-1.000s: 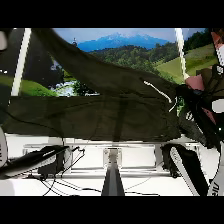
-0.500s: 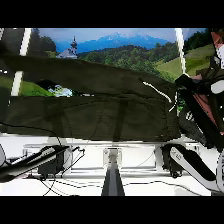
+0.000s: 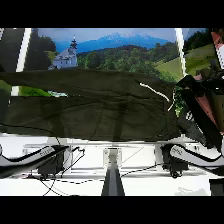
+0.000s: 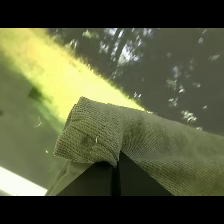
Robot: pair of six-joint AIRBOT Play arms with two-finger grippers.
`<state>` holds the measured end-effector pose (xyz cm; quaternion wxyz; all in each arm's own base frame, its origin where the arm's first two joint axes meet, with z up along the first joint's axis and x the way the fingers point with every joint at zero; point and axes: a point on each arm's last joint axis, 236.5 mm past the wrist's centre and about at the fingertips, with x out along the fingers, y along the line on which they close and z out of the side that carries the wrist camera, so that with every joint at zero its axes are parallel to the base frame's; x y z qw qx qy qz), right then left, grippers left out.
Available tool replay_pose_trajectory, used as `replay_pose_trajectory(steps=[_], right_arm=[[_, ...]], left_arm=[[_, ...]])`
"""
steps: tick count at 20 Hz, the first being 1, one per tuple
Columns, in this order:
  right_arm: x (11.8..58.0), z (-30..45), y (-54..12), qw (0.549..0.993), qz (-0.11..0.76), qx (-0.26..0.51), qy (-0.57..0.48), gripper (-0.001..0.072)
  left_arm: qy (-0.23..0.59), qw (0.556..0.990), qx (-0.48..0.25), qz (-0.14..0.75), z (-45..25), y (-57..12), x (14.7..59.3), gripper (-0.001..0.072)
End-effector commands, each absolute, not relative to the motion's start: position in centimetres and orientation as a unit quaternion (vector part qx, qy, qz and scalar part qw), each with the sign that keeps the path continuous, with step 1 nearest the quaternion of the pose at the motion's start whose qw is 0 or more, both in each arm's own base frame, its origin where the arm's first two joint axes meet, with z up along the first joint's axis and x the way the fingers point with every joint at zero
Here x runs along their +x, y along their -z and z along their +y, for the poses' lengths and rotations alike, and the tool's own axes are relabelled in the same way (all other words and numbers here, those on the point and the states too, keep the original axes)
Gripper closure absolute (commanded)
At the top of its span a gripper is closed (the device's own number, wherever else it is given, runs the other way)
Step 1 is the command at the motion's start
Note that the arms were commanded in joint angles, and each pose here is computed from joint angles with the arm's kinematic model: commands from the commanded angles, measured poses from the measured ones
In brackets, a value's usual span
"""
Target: Fold the clothes and pants, and hang the long-sleeved shirts on hangers.
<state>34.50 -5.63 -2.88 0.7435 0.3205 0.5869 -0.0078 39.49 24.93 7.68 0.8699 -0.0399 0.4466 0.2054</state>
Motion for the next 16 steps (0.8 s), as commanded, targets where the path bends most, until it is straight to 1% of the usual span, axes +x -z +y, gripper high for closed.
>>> replay_pose_trajectory(steps=[1, 4, 10, 11, 12, 13, 16], right_arm=[[35.8, -4.2, 4.6, 0.727, 0.59, 0.35, -0.019, 0.0108], [38.2, -3.9, 6.2, 0.742, 0.572, 0.351, -0.006, 0.0108], [40.7, -5.2, 9.5, 0.754, 0.551, 0.355, 0.04, 0.0116], [41.0, -5.6, 9.5, 0.76, 0.544, 0.353, 0.045, 0.0159], [41.3, -5.8, 9.5, 0.764, 0.538, 0.353, 0.048, 0.0183], [41.3, -5.8, 9.5, 0.764, 0.538, 0.353, 0.049, 0.0195], [41.5, -5.9, 9.3, 0.766, 0.538, 0.349, 0.047, 0.0194]], left_arm=[[-0.205, 0.857, -0.047, 0.471, 25.5, -5.9, 38.7, 0.0684], [-0.201, 0.855, -0.051, 0.475, 25.3, -5.4, 38.9, 0.0684], [-0.201, 0.855, -0.051, 0.475, 25.3, -5.4, 38.9, 0.0684], [-0.201, 0.855, -0.051, 0.475, 25.3, -5.4, 38.9, 0.0684], [-0.201, 0.855, -0.051, 0.475, 25.3, -5.4, 38.9, 0.0683], [-0.201, 0.855, -0.051, 0.475, 25.3, -5.4, 38.9, 0.0683], [-0.201, 0.855, -0.051, 0.476, 25.3, -5.3, 38.9, 0.0683]])
